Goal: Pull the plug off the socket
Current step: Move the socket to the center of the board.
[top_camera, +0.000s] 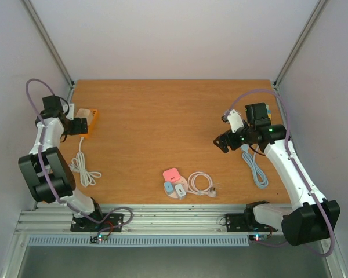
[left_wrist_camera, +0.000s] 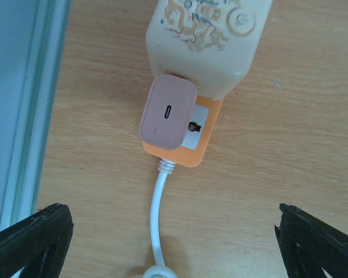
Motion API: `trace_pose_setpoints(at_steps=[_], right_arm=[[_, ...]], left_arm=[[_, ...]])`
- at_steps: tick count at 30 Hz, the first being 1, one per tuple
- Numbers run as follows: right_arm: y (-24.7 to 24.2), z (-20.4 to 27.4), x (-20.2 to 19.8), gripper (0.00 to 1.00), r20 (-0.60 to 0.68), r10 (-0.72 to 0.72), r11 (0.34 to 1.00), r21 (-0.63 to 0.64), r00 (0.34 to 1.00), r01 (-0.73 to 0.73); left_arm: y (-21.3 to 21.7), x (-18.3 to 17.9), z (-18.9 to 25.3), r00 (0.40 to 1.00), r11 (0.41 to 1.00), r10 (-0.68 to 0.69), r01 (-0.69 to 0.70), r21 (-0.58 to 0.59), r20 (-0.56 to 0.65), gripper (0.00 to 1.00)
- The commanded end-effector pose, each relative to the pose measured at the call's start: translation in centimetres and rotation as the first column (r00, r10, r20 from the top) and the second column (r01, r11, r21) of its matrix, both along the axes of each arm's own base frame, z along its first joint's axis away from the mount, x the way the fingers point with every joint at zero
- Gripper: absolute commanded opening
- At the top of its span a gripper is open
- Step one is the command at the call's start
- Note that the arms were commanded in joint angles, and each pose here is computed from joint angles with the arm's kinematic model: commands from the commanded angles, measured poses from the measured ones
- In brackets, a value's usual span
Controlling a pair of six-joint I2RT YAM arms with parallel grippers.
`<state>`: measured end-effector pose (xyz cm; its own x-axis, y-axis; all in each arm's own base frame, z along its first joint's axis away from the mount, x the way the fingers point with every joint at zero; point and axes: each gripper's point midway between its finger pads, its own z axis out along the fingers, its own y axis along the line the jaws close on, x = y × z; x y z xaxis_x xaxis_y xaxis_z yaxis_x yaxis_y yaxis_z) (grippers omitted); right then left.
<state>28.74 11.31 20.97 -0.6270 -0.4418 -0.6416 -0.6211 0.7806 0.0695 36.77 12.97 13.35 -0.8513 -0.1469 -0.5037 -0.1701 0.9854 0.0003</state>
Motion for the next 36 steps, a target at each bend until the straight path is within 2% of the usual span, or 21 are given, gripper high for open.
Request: trace_pose_setpoints(at_steps=[1,14,23,36], right_arm=[[0.2,-0.1,0.3,0.98,0.029,0.019,1.000,-0.007,0.999,-0.019],[0.9,-0.4,-0.4,0.98,-0.016,0.034,0.999,0.042,0.999,-0.033],[1.7,-0.5,-1.2,0.98,-0.044,0.068,0.994,0.084,0.997,-0.065],[1.9,-0.6,-1.6,0.99,-0.061,0.077,0.993,0.095,0.995,-0.071]], left_arm=[[1.1,2.8,0.2,0.998,1.000,-0.004,0.003,0.014,0.058,0.95],[0.4,5.4,-1.7,0.994,0.995,-0.083,0.087,-0.046,0.073,0.72],[0.8,6.4,-2.5,0.994,0.993,-0.104,0.105,-0.049,0.030,0.66],[1.4,5.0,-4.6,0.993,0.994,-0.108,0.108,0.013,-0.042,0.56]])
